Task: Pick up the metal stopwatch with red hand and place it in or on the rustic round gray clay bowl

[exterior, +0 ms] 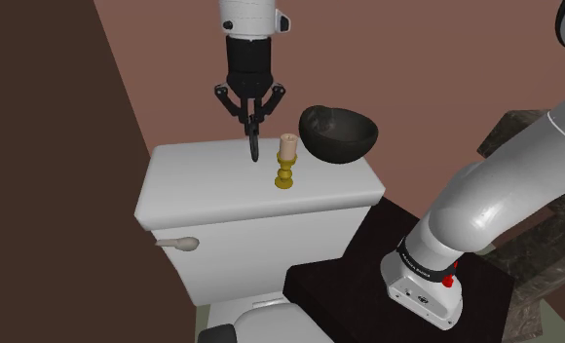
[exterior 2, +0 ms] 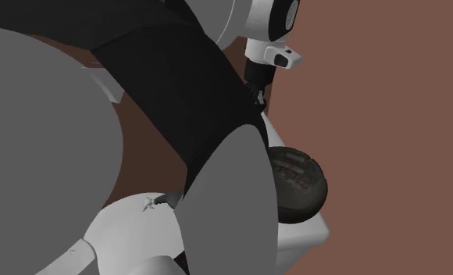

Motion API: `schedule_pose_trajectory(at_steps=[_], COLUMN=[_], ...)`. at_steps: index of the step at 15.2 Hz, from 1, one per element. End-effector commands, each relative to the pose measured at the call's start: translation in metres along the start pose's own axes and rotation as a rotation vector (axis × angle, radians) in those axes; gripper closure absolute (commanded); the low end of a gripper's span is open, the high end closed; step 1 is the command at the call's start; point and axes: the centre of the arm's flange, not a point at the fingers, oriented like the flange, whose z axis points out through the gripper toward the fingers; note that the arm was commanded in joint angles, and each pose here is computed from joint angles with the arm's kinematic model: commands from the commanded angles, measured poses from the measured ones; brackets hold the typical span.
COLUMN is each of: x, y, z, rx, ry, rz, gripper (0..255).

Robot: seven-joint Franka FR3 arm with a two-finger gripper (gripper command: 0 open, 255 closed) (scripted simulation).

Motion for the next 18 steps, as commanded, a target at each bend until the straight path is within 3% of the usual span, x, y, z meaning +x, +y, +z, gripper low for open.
schedule_pose_trajectory(at_steps=[1, 18], x=[-0.001, -0.013], y=[0.001, 0.002], z=[-0.011, -0.1], rx=[0.0, 0.0], ry=[0.0, 0.0], rz=[0.0, 0.0], gripper=[255, 255])
